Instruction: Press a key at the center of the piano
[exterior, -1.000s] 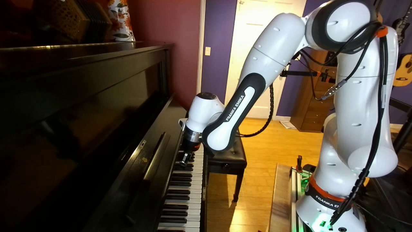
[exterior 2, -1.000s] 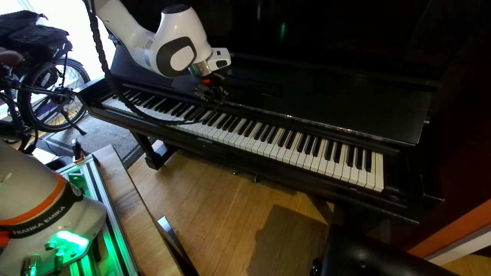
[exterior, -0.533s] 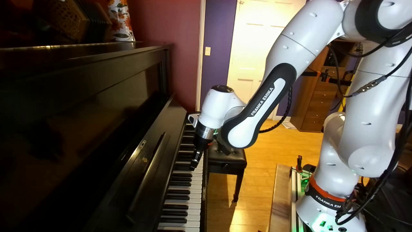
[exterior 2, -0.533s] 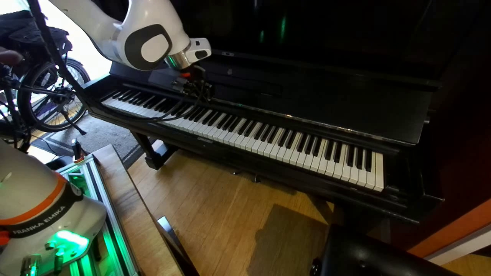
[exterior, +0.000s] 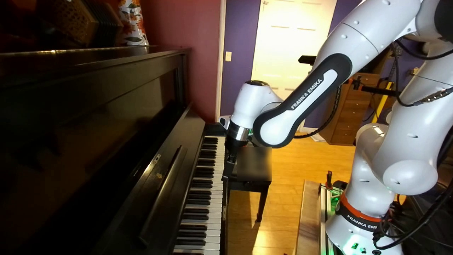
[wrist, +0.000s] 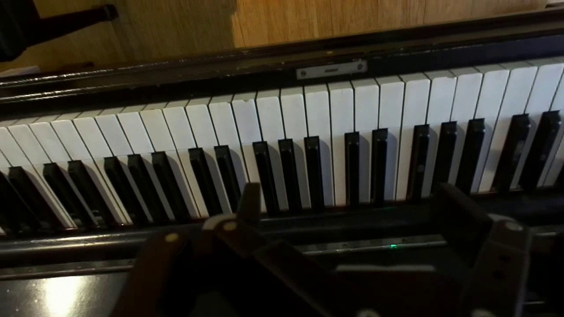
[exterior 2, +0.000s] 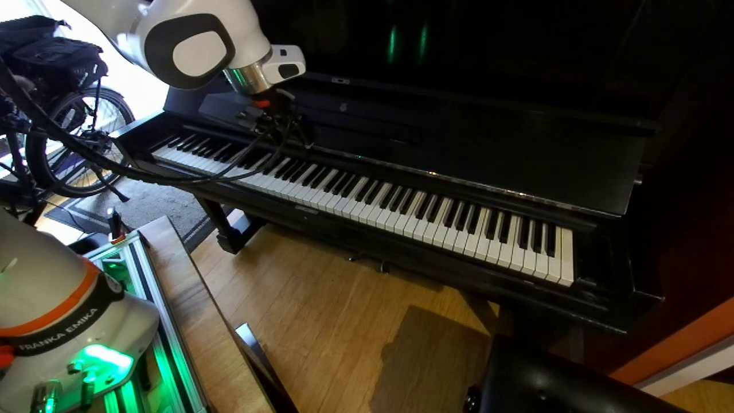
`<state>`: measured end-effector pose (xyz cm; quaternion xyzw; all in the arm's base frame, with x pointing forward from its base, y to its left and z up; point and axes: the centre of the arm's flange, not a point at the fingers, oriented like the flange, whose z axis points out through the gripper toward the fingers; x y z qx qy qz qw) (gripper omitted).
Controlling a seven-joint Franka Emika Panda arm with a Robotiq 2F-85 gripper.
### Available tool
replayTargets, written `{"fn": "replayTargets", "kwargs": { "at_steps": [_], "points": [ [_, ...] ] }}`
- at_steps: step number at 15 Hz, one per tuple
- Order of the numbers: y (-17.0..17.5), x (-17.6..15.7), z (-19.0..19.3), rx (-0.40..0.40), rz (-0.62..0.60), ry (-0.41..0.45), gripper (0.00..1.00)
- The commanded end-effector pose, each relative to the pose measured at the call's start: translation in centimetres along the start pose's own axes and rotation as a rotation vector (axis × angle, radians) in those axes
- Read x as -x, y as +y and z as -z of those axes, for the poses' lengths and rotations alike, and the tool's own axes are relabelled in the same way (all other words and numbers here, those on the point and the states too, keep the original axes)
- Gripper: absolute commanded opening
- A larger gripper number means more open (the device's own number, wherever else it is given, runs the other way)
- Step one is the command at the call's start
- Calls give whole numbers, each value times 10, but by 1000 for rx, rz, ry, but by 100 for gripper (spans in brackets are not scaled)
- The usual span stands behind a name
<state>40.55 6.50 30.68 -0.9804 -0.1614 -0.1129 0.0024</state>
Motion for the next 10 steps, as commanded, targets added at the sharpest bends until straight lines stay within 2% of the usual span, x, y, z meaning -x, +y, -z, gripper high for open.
{"fn": "replayTargets", "kwargs": {
  "at_steps": [1,2,3,10],
  "points": [
    [19,35,22,-22,5,-44,100],
    [23,37,26,-24,7,-65,100],
    [18,6,10,-12,1,-42,100],
    [23,14,19,-17,0,-54,100]
  ]
}}
